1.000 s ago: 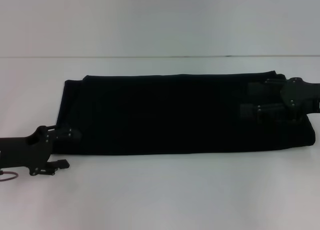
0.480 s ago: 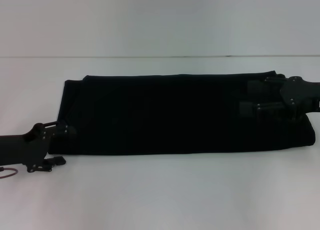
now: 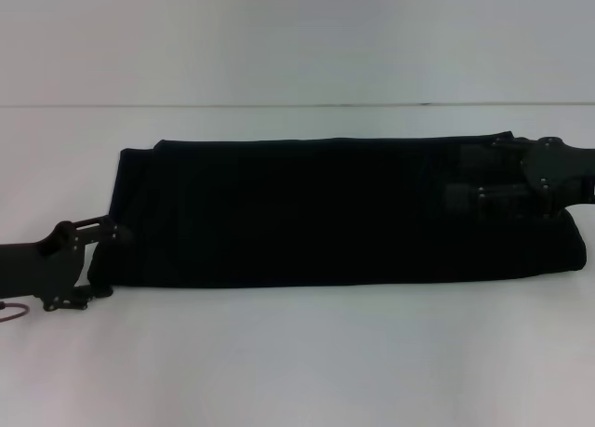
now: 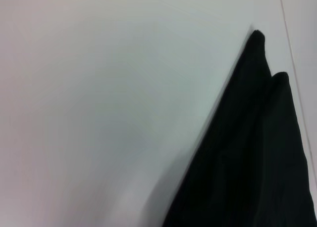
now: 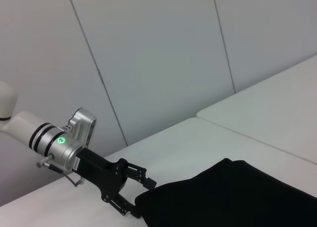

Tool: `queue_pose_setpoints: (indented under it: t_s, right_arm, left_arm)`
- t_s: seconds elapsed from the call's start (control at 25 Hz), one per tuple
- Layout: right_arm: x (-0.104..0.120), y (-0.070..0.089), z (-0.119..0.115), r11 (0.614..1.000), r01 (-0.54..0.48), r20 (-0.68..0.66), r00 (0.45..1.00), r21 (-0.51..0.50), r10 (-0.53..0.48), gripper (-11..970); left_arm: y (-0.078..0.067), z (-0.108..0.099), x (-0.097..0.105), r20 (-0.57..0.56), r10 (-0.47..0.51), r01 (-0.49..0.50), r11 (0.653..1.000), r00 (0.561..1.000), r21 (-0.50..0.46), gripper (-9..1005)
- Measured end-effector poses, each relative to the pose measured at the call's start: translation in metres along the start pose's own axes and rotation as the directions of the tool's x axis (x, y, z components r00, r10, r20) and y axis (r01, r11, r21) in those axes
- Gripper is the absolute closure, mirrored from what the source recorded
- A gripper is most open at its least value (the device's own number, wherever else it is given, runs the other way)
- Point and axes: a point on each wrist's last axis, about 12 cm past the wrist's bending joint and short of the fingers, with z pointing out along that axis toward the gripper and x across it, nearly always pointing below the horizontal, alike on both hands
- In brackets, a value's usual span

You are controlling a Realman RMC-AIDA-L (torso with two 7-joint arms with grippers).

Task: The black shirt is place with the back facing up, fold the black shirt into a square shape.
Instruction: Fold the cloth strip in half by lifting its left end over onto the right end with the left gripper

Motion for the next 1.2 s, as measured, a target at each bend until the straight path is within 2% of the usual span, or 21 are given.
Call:
queue_pose_setpoints:
  t_s: [0.48,0.92,1.2]
  right_arm:
    - [-0.004,0.000,0.000,1.000,0.006,0.015,1.000,-0.001,-0.006,30]
    - [-0.004,-0.001,0.000,1.000,0.009,0.014,1.000,0.000,-0.009,30]
    - [-0.005,-0.001,0.000,1.000,0.010,0.016,1.000,0.000,-0.010,30]
  left_arm:
    - [-0.012,0.001,-0.009,0.024,0.059,-0.058,0.998,0.998,-0.011,149]
    - [-0.015,0.005,-0.009,0.015,0.115,-0.115,0.993,0.993,-0.041,179]
    - [-0.018,0.008,-0.008,-0.007,0.184,-0.184,0.982,0.983,-0.051,198]
